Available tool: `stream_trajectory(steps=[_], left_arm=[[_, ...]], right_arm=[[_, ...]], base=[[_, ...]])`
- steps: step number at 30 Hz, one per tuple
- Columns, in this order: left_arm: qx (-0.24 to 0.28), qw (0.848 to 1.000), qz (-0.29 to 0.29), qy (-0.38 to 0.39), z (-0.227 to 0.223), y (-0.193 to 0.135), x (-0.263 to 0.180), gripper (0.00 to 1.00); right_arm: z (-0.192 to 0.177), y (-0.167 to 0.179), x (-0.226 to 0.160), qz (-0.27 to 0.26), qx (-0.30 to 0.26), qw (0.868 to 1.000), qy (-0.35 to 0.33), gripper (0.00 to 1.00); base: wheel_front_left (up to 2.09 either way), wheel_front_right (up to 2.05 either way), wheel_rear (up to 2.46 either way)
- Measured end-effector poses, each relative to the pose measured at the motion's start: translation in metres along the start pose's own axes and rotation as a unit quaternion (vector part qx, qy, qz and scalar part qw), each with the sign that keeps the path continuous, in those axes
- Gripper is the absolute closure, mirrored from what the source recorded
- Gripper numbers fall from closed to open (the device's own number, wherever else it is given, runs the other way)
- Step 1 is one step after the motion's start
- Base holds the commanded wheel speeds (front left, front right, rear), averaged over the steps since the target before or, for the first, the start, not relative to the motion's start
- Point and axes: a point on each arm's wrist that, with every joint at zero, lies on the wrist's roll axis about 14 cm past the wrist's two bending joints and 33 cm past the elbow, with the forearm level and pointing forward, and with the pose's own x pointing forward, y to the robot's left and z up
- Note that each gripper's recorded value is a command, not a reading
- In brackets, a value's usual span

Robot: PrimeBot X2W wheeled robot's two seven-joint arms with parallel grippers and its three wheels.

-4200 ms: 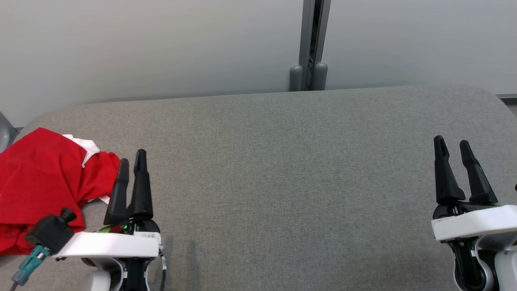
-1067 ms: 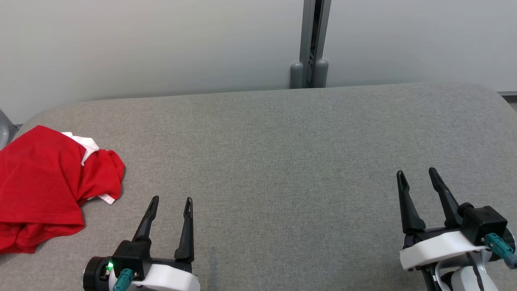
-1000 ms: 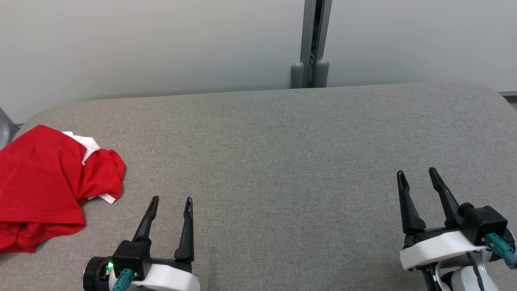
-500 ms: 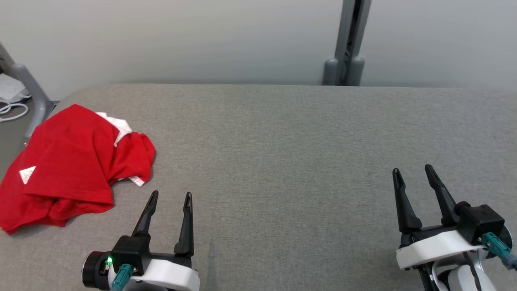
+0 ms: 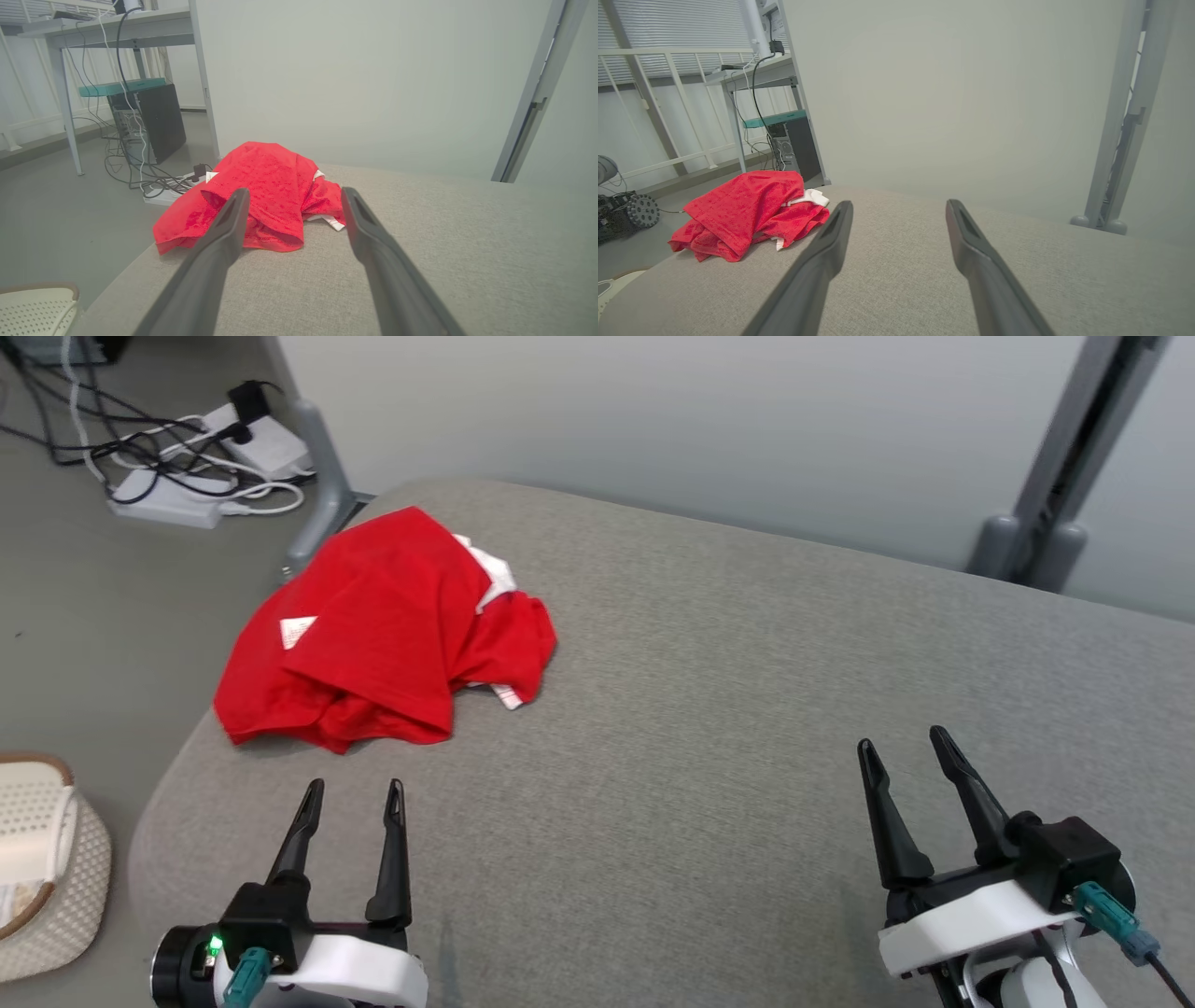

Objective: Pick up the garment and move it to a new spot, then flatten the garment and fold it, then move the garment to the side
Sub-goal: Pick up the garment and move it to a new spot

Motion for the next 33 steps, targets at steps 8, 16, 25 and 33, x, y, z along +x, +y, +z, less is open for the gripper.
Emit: stream_trajectory(steps=[8,16,25,33], left_arm=[[0.008,0.994,0.112,-0.016,0.013,0.067,-0.029,0.0],[0.01,0.989,0.149,-0.013,0.014,0.081,-0.039,0.0],[0.004,0.989,0.147,-0.018,0.015,0.078,-0.043,0.0],[0.002,0.99,0.138,-0.023,0.016,0.077,-0.044,0.0]], right_arm=[[-0.007,0.075,0.033,0.116,0.023,0.993,0.006,0.0],[-0.018,0.096,0.043,0.153,0.029,0.988,0.02,0.0],[-0.011,0.098,0.039,0.151,0.027,0.988,0.016,0.0],[-0.009,0.091,0.032,0.138,0.025,0.99,0.016,0.0]], base=[[0.0,0.0,0.0],[-0.08,-0.08,-0.08],[-0.04,-0.04,-0.04],[0.0,0.0,0.0]])
